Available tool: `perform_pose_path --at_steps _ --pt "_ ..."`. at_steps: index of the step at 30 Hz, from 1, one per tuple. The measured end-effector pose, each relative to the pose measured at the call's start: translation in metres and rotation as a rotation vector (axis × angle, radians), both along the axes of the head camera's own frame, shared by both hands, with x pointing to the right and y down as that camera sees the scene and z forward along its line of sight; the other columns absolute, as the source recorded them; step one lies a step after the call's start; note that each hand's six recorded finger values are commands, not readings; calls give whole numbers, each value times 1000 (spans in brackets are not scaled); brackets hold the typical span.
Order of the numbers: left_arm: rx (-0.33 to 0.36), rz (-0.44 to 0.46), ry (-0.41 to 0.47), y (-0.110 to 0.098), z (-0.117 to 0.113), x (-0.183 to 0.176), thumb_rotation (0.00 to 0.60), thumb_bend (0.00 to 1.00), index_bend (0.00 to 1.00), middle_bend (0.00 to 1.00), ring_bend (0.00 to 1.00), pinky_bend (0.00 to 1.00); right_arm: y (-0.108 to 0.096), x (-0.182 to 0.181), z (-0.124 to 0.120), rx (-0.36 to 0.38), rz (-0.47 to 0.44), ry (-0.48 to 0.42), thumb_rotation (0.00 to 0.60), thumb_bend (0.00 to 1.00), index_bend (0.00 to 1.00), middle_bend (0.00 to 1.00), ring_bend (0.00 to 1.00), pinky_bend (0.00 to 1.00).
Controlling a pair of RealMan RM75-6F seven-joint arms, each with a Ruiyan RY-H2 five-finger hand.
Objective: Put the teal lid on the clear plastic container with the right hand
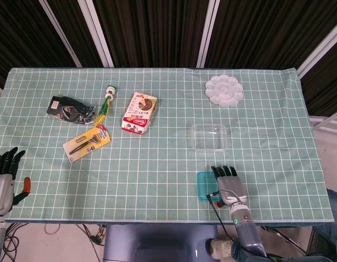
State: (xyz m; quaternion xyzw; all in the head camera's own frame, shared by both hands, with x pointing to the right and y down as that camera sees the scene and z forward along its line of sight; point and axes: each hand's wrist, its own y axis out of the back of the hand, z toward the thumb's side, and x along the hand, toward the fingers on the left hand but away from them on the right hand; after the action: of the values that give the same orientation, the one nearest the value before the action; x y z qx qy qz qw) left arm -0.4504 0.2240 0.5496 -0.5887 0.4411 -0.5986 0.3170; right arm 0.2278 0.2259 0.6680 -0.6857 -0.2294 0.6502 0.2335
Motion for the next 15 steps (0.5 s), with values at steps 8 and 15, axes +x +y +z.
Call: perform_pose_path --at_steps 8,15 --pt "0 -2 -3 0 0 -1 600 542 84 0 0 0 2 1 2 -9 -7 6 600 155 0 150 0 0" --pt "-3 -4 -7 0 0 -1 600 542 84 0 0 0 3 0 3 -17 -12 7 600 155 0 151 0 0"
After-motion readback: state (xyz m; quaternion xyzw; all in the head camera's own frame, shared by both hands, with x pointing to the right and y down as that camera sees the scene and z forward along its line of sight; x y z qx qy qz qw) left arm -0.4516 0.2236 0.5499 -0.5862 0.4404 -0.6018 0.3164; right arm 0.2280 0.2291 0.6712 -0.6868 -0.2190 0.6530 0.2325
